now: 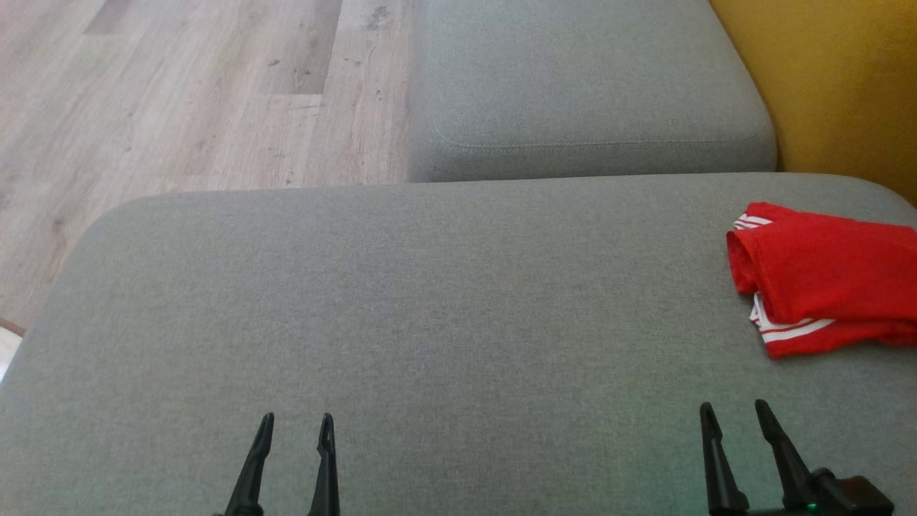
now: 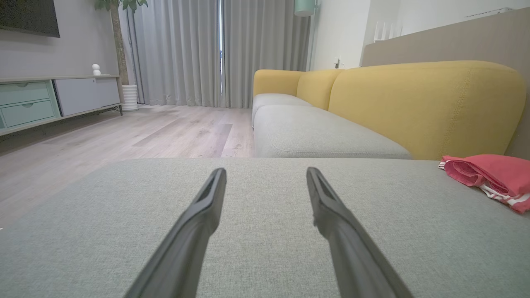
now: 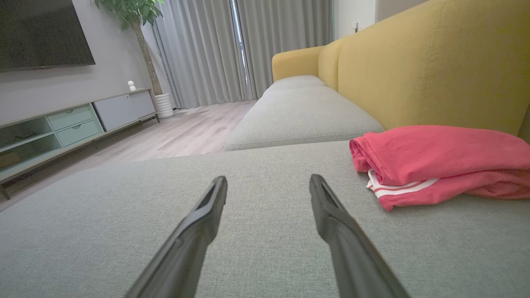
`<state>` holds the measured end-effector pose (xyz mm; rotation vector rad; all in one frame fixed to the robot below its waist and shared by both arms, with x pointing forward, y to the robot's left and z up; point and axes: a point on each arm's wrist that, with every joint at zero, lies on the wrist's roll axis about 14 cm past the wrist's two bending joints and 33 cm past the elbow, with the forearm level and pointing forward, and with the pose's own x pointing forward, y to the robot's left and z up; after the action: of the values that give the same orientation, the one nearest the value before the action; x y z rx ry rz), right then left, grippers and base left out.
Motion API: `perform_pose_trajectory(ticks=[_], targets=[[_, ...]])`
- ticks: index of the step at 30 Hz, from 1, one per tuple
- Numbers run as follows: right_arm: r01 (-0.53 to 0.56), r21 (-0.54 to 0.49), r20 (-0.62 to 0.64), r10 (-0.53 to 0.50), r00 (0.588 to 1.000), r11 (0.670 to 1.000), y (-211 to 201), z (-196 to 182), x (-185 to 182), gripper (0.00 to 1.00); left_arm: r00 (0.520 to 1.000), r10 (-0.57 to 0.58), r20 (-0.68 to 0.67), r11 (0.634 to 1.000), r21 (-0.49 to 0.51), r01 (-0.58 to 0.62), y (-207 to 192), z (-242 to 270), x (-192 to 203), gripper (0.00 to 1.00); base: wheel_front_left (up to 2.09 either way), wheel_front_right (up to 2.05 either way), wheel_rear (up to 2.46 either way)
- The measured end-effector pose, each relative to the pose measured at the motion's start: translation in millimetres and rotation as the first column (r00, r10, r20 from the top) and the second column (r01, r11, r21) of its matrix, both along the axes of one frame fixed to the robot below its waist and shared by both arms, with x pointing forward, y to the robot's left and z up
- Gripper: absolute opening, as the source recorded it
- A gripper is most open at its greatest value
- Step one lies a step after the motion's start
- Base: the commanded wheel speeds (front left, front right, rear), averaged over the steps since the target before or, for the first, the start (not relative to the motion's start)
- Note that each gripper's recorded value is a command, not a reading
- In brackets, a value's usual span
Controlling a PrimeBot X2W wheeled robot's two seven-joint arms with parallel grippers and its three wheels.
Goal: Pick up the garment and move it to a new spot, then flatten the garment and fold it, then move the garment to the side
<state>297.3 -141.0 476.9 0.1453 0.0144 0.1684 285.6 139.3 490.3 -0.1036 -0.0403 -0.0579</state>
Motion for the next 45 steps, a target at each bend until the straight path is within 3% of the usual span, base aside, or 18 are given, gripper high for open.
perform_pose_trajectory(ticks=[5, 6, 14, 30, 45], targets=[[0.003, 0.000, 0.005, -0.003, 1.000, 1.000, -1.0, 1.3, -0.5, 1.00, 1.000, -0.003, 0.002, 1.000, 0.011, 0.003, -0.5, 0.1, -0.5, 1.00, 0.00, 0.00, 0.00], [0.004, 0.000, 0.004, -0.004, 1.000, 1.000, -1.3, 0.9, -0.8, 0.00, 1.000, -0.004, 0.001, 1.000, 0.014, 0.004, -0.8, -0.5, -0.8, 0.00, 0.00, 0.00, 0.00], [0.020, 0.019, -0.116, -0.017, 0.993, 1.000, -4.5, -34.1, -14.1, 0.00, 0.990, 0.003, -0.141, 1.000, -0.010, -0.005, 0.8, -41.9, -16.6, 0.00, 0.00, 0.00, 0.00], [0.097, 0.193, -0.162, -0.066, 0.985, 0.977, -13.6, -34.2, -4.7, 0.00, 0.982, 0.014, -0.187, 0.980, -0.190, -0.051, 7.3, -44.7, -5.4, 0.00, 0.00, 0.00, 0.00], [0.162, 0.347, -0.195, -0.098, 0.976, 0.924, -21.8, -31.8, 6.8, 0.00, 0.974, 0.018, -0.226, 0.931, -0.352, -0.099, 14.6, -46.6, 6.5, 0.00, 0.00, 0.00, 0.00]])
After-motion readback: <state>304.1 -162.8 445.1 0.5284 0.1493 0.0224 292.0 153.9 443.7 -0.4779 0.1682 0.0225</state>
